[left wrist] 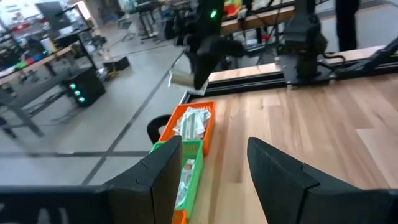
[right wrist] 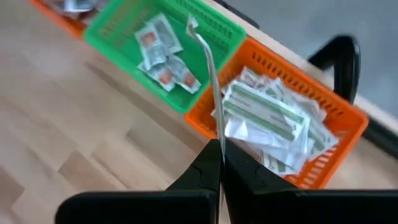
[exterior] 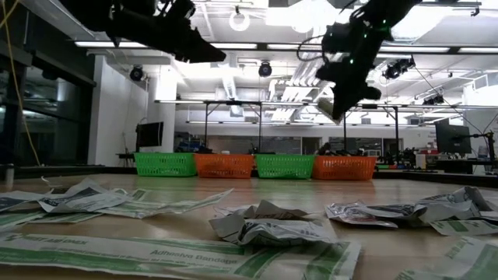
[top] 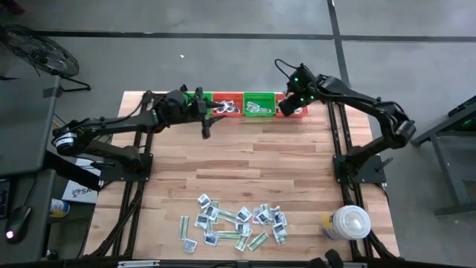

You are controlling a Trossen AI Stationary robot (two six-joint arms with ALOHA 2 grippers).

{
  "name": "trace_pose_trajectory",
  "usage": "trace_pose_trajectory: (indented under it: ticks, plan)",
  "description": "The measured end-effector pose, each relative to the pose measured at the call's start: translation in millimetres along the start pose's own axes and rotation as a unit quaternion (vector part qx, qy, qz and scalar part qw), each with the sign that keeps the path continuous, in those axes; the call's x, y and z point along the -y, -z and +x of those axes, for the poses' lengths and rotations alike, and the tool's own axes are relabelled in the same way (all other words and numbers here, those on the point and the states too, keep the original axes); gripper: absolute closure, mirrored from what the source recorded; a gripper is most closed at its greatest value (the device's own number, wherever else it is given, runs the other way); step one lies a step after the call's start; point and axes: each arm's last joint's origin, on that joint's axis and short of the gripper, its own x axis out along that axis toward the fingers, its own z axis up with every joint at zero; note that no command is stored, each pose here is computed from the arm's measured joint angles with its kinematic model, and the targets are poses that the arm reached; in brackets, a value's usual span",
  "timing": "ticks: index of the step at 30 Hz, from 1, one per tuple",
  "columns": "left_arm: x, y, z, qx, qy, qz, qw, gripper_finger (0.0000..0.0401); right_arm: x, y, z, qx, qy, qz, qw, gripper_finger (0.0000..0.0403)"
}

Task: Pick & Place First Aid Supplies
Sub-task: Put the green bandage pack in the right orange bin

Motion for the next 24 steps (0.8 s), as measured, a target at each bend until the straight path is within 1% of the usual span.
trace_pose_trajectory:
  ticks: [6,9,11,13,18,21,24]
  plan:
    - [-10.5,3.7,-2.4,0.009,0.030,0.006,0.999,0.0222,11.3,7.1,19.1,-0.027,0.023,0.077,0.996,0.0403]
    - [-13.1,4.6,-3.2,0.014,0.040,0.010,0.999,0.0222,17.6,13.9,28.2,-0.030,0.029,0.105,0.994,0.0403]
    - [-13.7,4.9,-3.3,0.014,0.043,0.018,0.999,0.0222,18.6,14.9,35.0,-0.012,0.010,0.080,0.997,0.0403]
    - [-13.4,4.8,-3.4,0.017,0.051,0.021,0.998,0.0222,18.6,17.0,39.9,-0.001,0.003,0.053,0.999,0.0403]
    - [-12.2,4.7,-3.4,0.024,0.070,0.029,0.997,0.0222,22.8,18.9,43.8,0.010,0.034,0.007,0.999,0.0403]
    - [-11.1,5.3,-3.6,0.025,0.084,0.029,0.996,0.0222,23.5,14.4,43.5,0.032,0.052,-0.052,0.997,0.0403]
    - [-10.3,6.6,-3.7,0.020,0.093,0.032,0.995,0.0222,24.1,11.4,43.0,0.044,0.078,-0.121,0.989,0.0403]
